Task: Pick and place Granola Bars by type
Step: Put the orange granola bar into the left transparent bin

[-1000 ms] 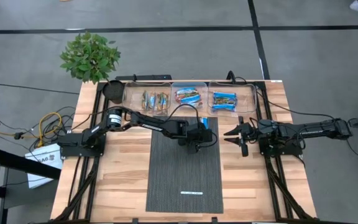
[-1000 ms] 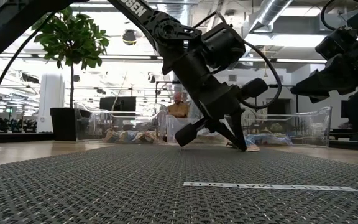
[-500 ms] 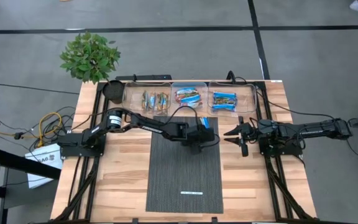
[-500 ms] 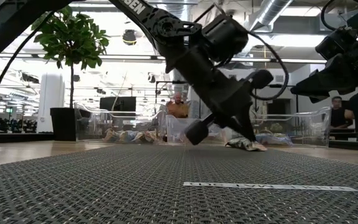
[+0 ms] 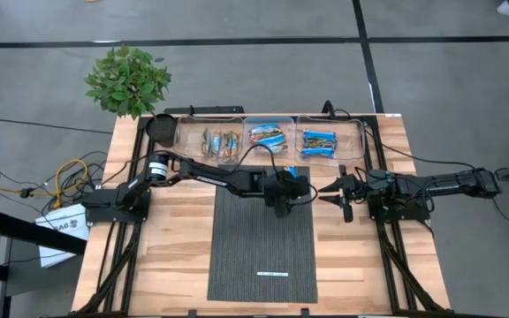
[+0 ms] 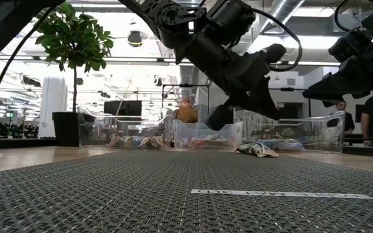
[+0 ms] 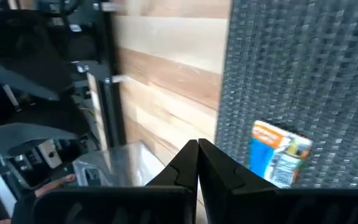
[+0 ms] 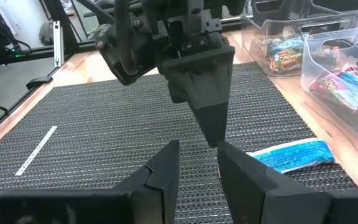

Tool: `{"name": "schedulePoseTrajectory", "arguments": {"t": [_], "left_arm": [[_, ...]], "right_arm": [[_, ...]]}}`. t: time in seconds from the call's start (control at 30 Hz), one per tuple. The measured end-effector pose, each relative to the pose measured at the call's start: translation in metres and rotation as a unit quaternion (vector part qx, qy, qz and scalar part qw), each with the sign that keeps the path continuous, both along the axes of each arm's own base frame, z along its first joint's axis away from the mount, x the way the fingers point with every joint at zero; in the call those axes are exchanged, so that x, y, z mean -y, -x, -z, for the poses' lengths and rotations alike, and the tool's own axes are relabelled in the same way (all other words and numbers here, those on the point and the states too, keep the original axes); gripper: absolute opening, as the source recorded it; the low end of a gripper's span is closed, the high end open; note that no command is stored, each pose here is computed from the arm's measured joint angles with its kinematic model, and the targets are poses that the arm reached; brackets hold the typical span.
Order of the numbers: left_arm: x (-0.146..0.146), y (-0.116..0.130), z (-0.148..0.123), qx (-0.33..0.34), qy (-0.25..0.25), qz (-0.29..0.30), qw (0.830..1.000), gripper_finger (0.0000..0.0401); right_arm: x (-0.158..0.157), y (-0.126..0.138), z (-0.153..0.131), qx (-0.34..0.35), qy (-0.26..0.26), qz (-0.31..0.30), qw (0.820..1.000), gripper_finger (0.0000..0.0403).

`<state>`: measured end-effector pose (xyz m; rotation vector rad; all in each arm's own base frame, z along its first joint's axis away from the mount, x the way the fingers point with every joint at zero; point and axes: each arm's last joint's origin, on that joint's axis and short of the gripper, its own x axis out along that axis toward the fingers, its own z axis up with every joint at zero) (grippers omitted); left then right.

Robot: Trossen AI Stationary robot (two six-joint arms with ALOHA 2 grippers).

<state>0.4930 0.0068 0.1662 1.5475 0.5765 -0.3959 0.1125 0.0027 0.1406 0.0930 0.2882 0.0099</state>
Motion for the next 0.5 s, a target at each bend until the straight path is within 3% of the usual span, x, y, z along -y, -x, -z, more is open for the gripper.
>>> {"name": "schedulePoseTrajectory", "arguments": {"t": [0.23,0.5], "left_arm": [[-0.01,-0.002,0.0,0.011,0.024,0.034,0.999,0.0005],[-0.027,0.001,0.004,-0.003,0.028,0.005,1.0,0.0042]], "right_arm": [[0.0,0.0,0.0,0.0,0.0,0.0,1.0,0.0102],[0.0,0.0,0.0,0.0,0.0,0.0,1.0,0.0102]]}}
